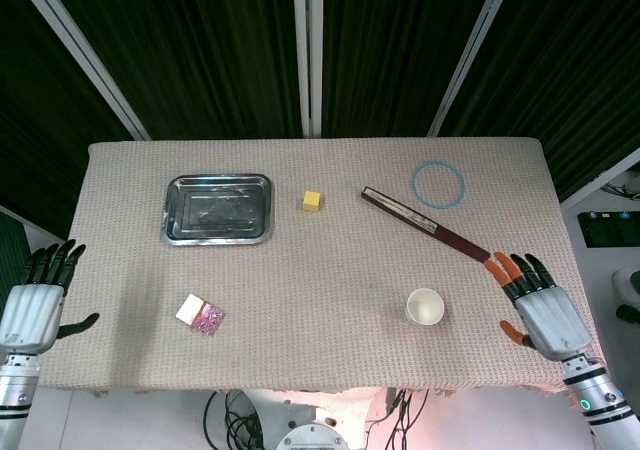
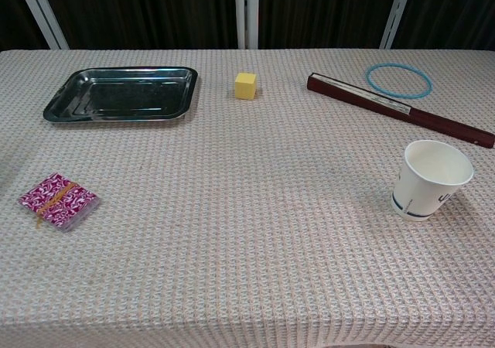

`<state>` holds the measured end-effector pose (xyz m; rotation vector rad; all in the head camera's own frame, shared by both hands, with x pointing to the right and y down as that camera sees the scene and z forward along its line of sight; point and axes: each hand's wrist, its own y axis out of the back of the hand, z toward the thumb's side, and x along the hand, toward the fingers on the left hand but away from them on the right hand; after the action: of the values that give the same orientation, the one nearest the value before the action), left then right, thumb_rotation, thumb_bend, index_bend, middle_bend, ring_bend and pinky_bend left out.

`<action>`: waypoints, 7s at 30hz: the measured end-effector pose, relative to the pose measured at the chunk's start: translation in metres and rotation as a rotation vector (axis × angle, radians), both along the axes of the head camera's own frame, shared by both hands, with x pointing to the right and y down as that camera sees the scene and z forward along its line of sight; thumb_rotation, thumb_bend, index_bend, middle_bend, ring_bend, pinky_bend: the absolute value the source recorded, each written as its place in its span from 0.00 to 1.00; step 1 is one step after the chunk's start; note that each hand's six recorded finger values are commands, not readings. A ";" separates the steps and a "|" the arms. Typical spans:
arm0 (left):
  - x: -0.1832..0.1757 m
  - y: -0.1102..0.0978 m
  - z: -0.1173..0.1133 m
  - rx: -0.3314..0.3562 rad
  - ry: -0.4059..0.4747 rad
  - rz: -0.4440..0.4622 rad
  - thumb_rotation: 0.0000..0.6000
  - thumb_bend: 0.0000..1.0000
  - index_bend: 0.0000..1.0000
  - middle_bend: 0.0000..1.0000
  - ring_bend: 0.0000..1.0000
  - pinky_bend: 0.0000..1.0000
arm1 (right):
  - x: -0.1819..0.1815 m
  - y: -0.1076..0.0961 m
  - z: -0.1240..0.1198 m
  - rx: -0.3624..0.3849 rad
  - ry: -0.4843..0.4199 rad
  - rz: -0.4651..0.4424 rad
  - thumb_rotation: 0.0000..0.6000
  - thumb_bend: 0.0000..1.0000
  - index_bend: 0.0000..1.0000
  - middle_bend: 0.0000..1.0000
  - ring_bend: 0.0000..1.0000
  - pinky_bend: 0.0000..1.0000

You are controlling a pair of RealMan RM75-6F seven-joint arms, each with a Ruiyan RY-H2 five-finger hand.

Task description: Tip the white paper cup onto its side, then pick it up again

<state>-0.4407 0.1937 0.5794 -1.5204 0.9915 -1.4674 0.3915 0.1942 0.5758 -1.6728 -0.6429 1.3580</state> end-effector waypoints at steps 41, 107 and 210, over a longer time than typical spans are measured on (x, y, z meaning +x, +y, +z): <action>-0.015 0.004 -0.002 -0.012 0.012 -0.019 1.00 0.08 0.06 0.02 0.00 0.07 | -0.121 0.002 0.078 -0.135 0.179 -0.343 1.00 0.18 0.07 0.18 0.00 0.00; -0.021 0.011 0.008 -0.053 0.012 -0.043 1.00 0.08 0.06 0.02 0.00 0.07 | -0.082 -0.034 0.122 -0.283 -0.783 0.259 1.00 0.03 0.00 0.02 0.00 0.00; -0.030 0.013 0.008 -0.034 0.042 -0.054 1.00 0.08 0.06 0.01 0.00 0.08 | -0.104 -0.030 0.162 -0.310 -0.961 0.354 1.00 0.00 0.00 0.03 0.00 0.00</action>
<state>-0.4702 0.2068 0.5873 -1.5656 1.0443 -1.5026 0.2872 0.1645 0.7382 -2.5605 -1.3673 0.8227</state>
